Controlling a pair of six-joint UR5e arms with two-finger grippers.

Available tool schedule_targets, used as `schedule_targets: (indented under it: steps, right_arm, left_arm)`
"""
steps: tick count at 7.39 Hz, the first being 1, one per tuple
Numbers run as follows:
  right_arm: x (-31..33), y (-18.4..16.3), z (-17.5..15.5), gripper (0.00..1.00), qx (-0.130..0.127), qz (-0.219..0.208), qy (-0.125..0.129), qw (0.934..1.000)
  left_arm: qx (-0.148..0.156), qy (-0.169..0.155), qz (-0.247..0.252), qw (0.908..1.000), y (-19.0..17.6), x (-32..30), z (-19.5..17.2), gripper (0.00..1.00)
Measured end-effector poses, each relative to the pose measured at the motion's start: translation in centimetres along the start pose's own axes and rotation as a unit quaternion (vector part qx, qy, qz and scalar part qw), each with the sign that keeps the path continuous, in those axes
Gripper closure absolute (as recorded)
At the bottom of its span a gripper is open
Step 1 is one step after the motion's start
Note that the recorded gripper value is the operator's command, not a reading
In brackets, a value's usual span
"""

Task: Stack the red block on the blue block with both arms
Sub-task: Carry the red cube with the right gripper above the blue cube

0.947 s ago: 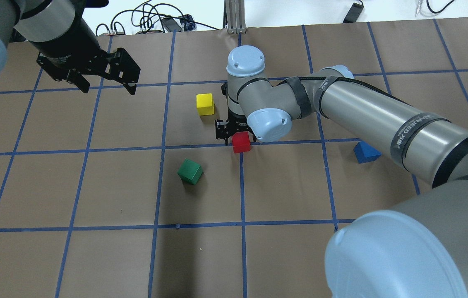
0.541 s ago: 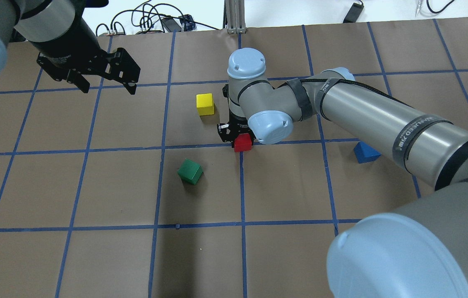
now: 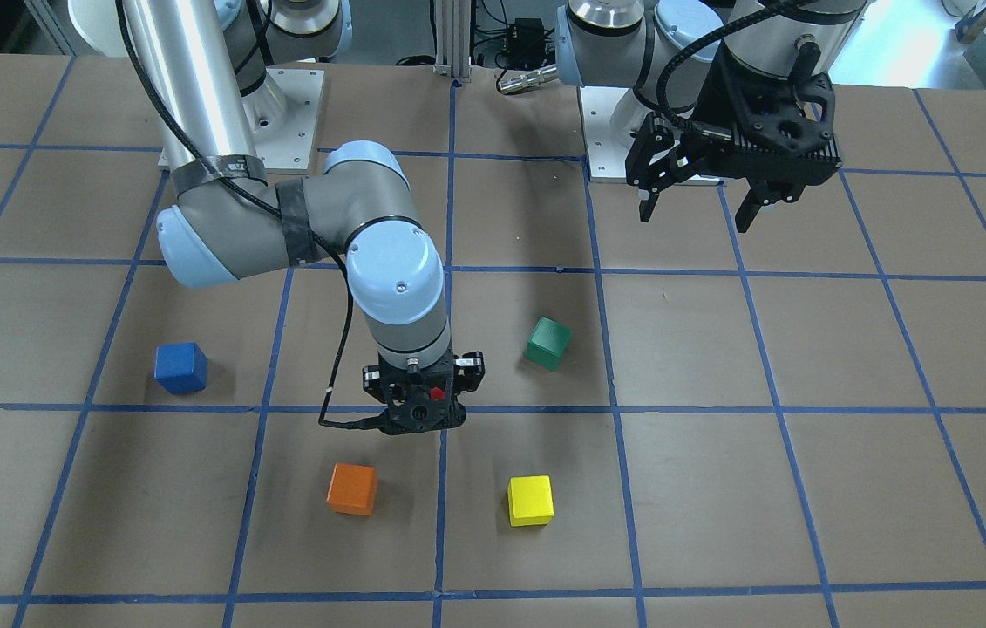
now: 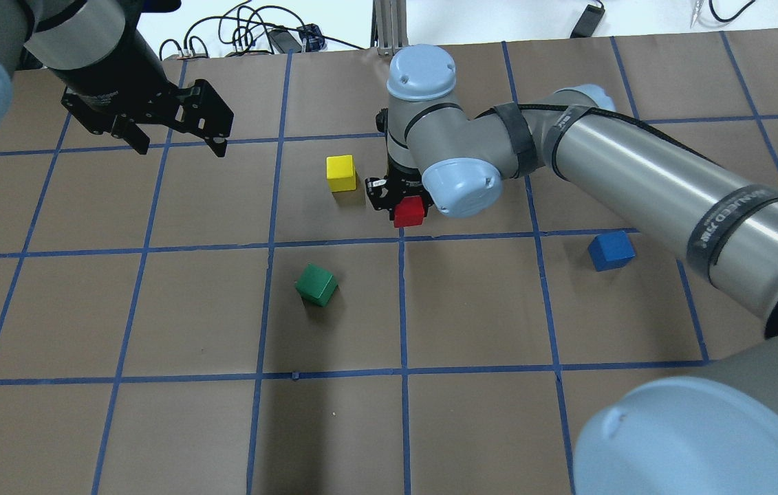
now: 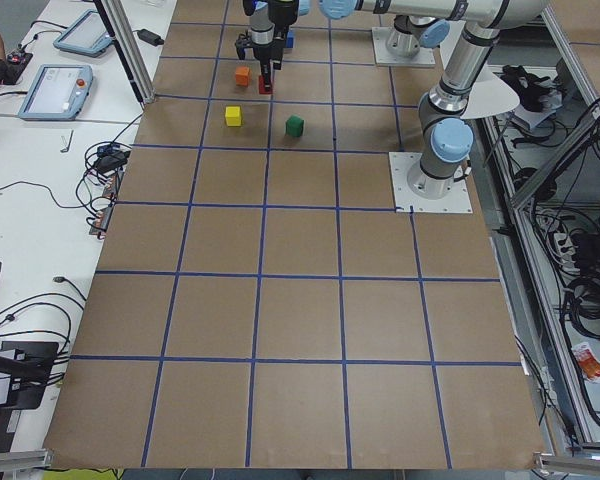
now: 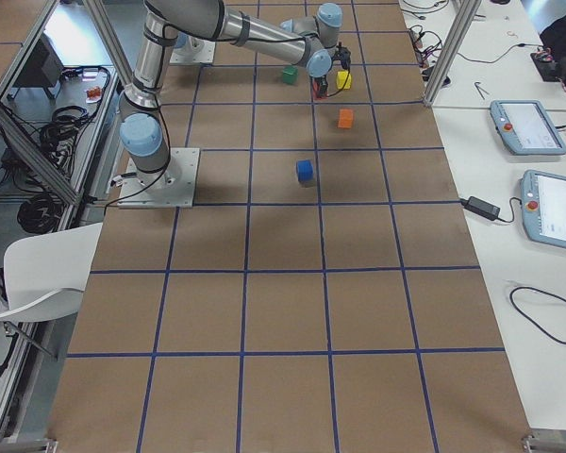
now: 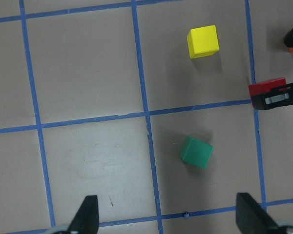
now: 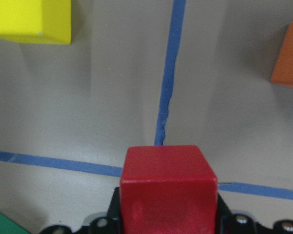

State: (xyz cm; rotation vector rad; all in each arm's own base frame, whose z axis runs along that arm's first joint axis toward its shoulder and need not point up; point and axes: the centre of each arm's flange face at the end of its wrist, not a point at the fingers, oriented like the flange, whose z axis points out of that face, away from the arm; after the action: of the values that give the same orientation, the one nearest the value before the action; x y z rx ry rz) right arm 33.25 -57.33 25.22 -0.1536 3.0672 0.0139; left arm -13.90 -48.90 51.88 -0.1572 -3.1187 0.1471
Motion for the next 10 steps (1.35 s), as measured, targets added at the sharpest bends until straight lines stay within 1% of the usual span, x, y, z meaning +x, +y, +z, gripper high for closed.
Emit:
schedule_targets:
  steps: [1, 3, 4, 5, 6, 7, 10]
  right_arm:
    - [2.8, -0.1, -2.5, 1.00, -0.004, 0.023, 0.003, 0.9997]
    - [11.2, -0.6, -7.2, 1.00, -0.004, 0.082, 0.005, 0.9966]
    - [15.0, -0.2, -8.9, 1.00, -0.001, 0.096, 0.007, 0.9954]
    - [18.3, 0.8, -10.0, 1.00, -0.006, 0.091, 0.017, 0.9957]
    - [21.5, 2.0, -10.1, 1.00, -0.017, 0.077, 0.030, 0.9964]
    - [24.4, 3.1, -9.3, 1.00, -0.029, 0.063, 0.034, 0.9970]
    - [29.9, 5.5, -5.9, 1.00, -0.034, 0.013, 0.033, 0.9988]
  left_arm:
    - [0.000, 0.000, 0.000, 1.0000, 0.0, 0.0, 0.0, 0.00]
    - [0.000, 0.000, 0.000, 1.0000, 0.0, 0.0, 0.0, 0.00]
    - [0.000, 0.000, -0.001, 1.0000, 0.0, 0.0, 0.0, 0.00]
    - [0.000, 0.000, 0.000, 1.0000, 0.0, 0.0, 0.0, 0.00]
    - [0.000, 0.000, 0.000, 1.0000, 0.0, 0.0, 0.0, 0.00]
    - [0.000, 0.000, 0.000, 1.0000, 0.0, 0.0, 0.1, 0.00]
    - [-0.001, 0.001, -0.001, 1.0000, -0.1, 0.0, 0.2, 0.00]
